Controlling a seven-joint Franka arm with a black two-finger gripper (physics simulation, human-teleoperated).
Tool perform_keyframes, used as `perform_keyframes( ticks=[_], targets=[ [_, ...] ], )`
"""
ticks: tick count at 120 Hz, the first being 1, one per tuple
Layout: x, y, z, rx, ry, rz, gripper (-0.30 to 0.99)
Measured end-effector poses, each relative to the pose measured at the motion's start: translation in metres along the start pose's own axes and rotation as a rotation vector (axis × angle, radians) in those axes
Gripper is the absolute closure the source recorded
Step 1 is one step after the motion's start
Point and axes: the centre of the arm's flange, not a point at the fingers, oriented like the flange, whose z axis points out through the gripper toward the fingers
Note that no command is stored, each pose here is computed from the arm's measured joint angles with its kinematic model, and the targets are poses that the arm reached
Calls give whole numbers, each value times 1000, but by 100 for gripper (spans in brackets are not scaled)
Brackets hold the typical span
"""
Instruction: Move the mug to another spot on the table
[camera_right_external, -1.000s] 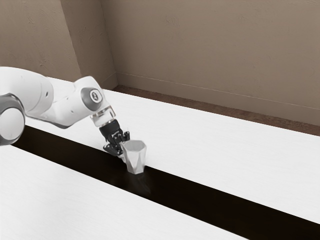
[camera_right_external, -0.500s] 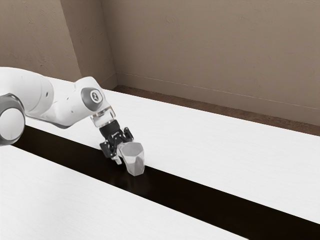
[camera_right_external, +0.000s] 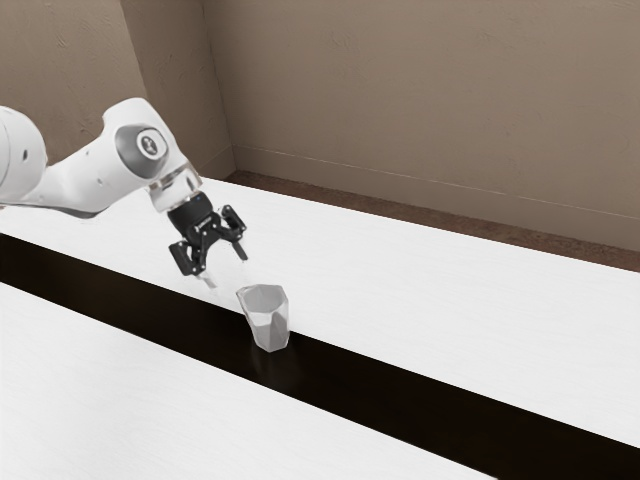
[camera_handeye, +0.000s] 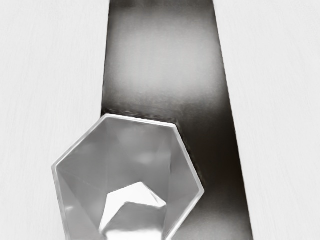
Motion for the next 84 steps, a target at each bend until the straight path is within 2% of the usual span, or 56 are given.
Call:
perform_keyframes(
  ticks=[12,32,40,57,84],
  targets=[
    [66,4,-12,-20,-115,110,1],
    [110,10,-68,17,-314,97,0],
    [135,8,-89,27,-369,72,0],
    [159,12,-116,46,-422,-29,0],
    [166,18,-127,60,-442,-188,0]
  ],
)
